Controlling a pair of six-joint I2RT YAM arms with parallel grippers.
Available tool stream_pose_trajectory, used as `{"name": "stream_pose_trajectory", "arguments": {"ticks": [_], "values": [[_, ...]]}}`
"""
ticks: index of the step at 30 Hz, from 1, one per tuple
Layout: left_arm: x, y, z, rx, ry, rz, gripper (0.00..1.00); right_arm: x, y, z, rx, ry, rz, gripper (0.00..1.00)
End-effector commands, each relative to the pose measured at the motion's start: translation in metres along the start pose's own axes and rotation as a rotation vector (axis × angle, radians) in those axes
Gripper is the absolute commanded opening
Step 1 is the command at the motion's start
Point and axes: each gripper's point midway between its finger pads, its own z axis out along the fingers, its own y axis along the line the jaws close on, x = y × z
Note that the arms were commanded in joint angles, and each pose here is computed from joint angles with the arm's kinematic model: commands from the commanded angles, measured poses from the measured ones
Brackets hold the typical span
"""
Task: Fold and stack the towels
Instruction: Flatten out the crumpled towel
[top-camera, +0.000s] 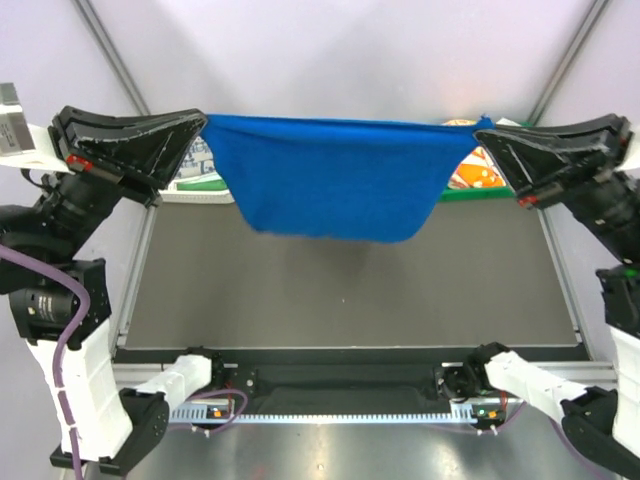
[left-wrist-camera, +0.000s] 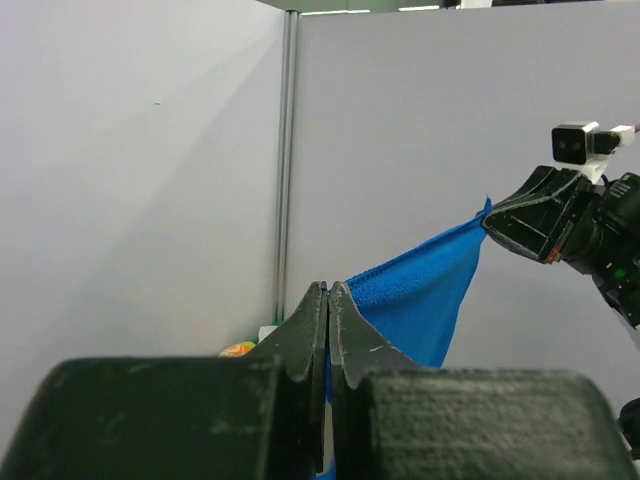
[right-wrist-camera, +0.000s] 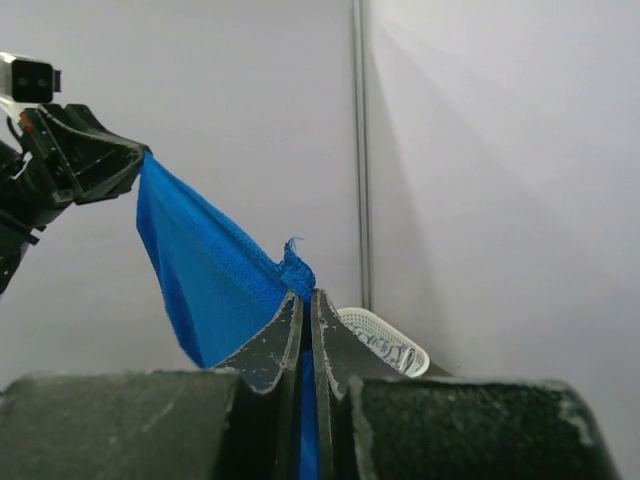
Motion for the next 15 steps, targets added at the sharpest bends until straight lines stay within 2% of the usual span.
{"name": "stream_pose_trajectory", "arguments": {"ticks": [1, 7, 13, 15], "values": [[-0.028, 0.037, 0.008, -0.176, -0.119, 0.028, 0.00, -0.061, 0.003, -0.030, 0.125, -0.165, -0.076, 0.00], [-0.018, 0.067, 0.022, -0.220, -0.110, 0.007, 0.00, -0.070, 0.001, -0.027, 0.138, -0.177, -0.101, 0.00], [0.026, 0.138, 0.041, -0.333, -0.052, -0.023, 0.00, -0.023, -0.051, 0.019, 0.213, -0.086, -0.100, 0.00], [0.055, 0.175, 0.051, -0.381, -0.007, -0.055, 0.00, 0.011, -0.084, 0.043, 0.267, -0.020, -0.097, 0.00]]}}
